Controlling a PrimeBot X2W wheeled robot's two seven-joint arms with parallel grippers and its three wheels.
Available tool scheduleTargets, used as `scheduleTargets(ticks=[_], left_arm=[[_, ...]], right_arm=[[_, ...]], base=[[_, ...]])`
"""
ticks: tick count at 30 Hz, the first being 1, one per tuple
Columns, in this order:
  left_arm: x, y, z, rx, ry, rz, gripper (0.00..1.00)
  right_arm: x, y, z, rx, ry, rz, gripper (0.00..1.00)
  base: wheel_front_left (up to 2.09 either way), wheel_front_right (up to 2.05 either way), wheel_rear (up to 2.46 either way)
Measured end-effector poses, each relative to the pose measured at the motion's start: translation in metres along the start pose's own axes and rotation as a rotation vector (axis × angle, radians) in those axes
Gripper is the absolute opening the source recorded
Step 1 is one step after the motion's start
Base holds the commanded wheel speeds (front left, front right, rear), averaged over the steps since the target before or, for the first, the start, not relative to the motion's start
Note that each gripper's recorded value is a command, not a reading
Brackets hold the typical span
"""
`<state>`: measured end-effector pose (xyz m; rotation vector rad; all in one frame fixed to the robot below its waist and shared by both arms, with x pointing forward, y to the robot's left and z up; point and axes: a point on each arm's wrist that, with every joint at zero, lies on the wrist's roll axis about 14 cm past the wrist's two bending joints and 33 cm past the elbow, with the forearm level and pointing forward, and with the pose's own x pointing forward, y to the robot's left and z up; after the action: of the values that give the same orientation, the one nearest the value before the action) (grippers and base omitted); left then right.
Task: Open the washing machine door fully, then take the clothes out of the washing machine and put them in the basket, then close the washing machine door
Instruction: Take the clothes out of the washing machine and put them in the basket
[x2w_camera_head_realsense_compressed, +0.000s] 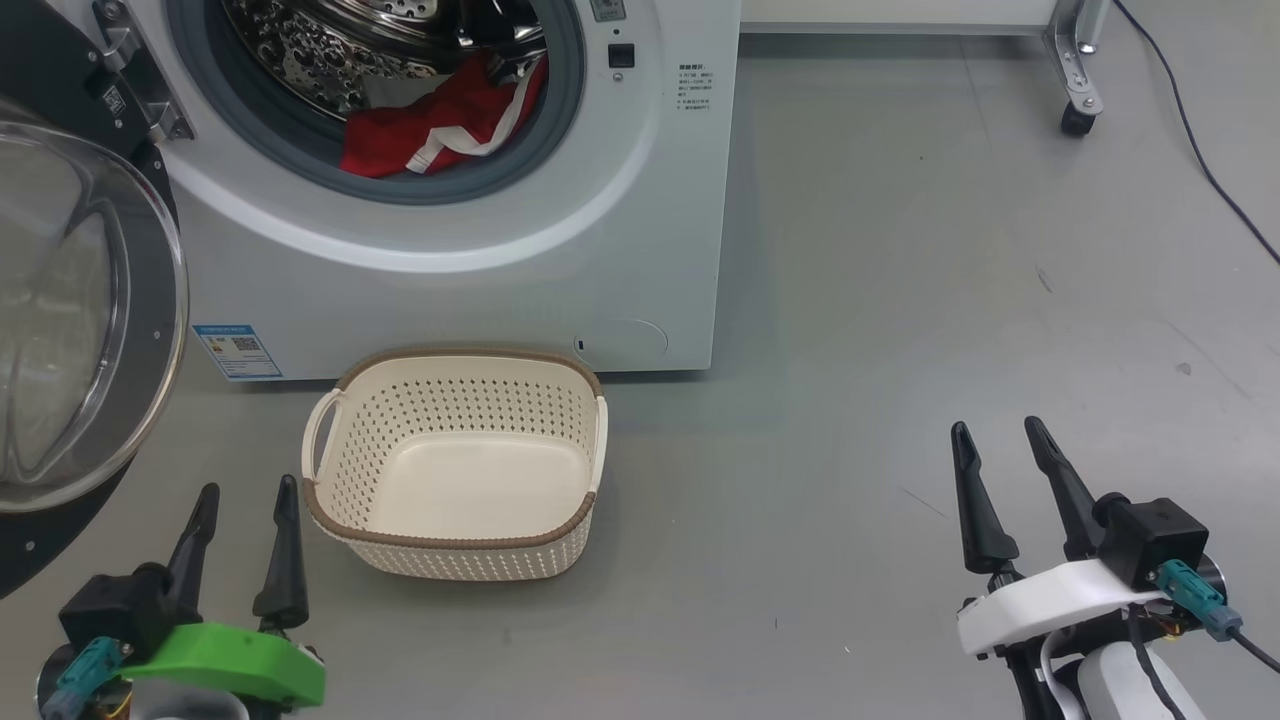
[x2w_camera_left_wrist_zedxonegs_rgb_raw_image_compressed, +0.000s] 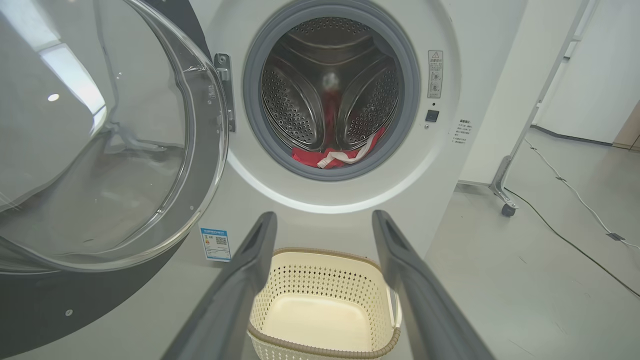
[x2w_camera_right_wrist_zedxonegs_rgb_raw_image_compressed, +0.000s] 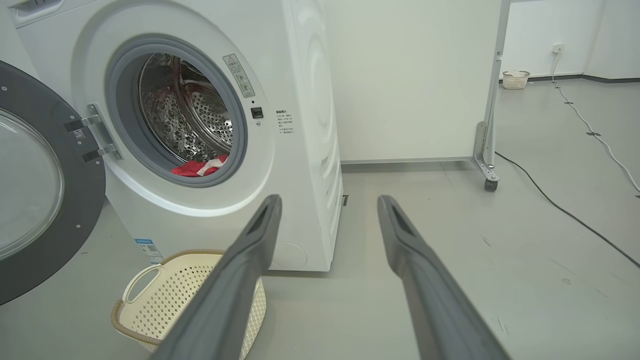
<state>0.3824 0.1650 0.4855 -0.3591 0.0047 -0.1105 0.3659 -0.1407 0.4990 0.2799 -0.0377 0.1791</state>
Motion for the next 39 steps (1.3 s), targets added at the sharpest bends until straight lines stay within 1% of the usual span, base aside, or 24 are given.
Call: scheduleTargets(ticks=[28, 39], left_arm=[[-0.001, -0.005, -0.002, 0.013, 0.006, -0.021, 1.00], [0.000, -0.012, 0.005, 0.004, -0.018, -0.039, 1.00]], right_arm=[[0.000, 0.000, -0.002, 0.001, 0.005, -0.006, 1.00], [0.002, -0.001, -0.004, 0.004, 0.011, -0.007, 1.00]], base=[[0.00, 0.00, 0.00], [0.11, -0.12, 0.00]])
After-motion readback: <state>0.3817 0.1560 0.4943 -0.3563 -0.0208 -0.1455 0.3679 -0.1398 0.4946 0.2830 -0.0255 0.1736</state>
